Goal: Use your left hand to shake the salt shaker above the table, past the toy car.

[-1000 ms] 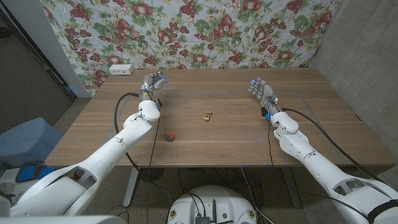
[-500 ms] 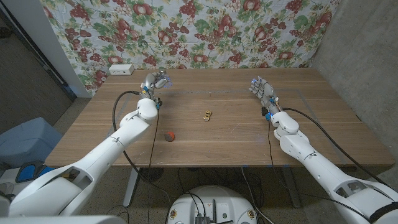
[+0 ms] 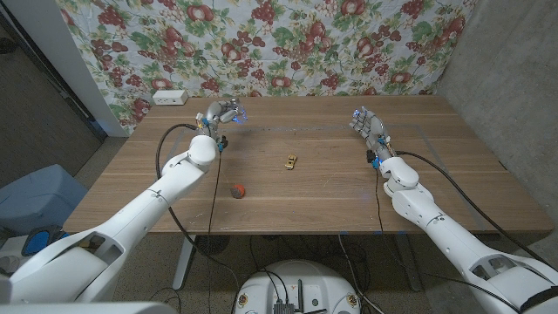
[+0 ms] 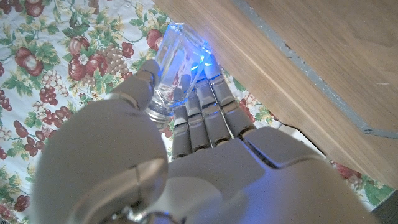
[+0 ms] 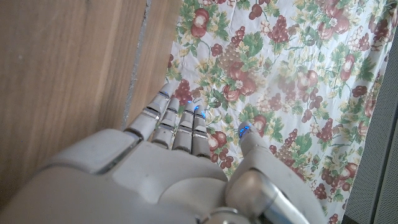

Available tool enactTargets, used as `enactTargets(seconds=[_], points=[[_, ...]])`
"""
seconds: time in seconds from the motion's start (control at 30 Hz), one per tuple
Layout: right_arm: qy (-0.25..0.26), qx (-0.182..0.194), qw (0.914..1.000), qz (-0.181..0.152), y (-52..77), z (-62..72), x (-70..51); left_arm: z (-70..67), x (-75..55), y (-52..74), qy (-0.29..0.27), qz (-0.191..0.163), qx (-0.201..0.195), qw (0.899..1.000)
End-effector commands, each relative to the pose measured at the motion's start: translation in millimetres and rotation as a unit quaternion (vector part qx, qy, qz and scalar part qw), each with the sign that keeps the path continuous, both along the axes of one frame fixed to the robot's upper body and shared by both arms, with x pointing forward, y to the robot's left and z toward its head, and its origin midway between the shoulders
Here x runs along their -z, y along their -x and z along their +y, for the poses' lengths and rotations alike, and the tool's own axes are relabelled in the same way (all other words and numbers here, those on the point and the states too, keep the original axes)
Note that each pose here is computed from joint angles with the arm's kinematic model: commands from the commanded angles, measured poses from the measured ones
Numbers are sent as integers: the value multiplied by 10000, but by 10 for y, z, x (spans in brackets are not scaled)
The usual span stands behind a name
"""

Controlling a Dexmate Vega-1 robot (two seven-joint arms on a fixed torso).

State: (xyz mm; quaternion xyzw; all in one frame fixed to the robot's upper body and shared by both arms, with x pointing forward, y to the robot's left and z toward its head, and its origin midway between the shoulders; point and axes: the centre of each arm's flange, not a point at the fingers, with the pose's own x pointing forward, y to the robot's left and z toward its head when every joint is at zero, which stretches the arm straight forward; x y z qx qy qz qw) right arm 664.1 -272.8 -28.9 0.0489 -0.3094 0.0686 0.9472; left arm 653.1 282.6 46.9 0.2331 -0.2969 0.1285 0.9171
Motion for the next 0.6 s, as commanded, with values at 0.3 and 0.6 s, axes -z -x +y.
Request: enactTargets(seconds=[0.3,0.6], points=[[81,39,10000,-12,9,30,-30,-121,-35,41,-118,-182,857,9961],[110,67,9999,1,17,29,-30,-135,13,136,389,-939,659,9926]])
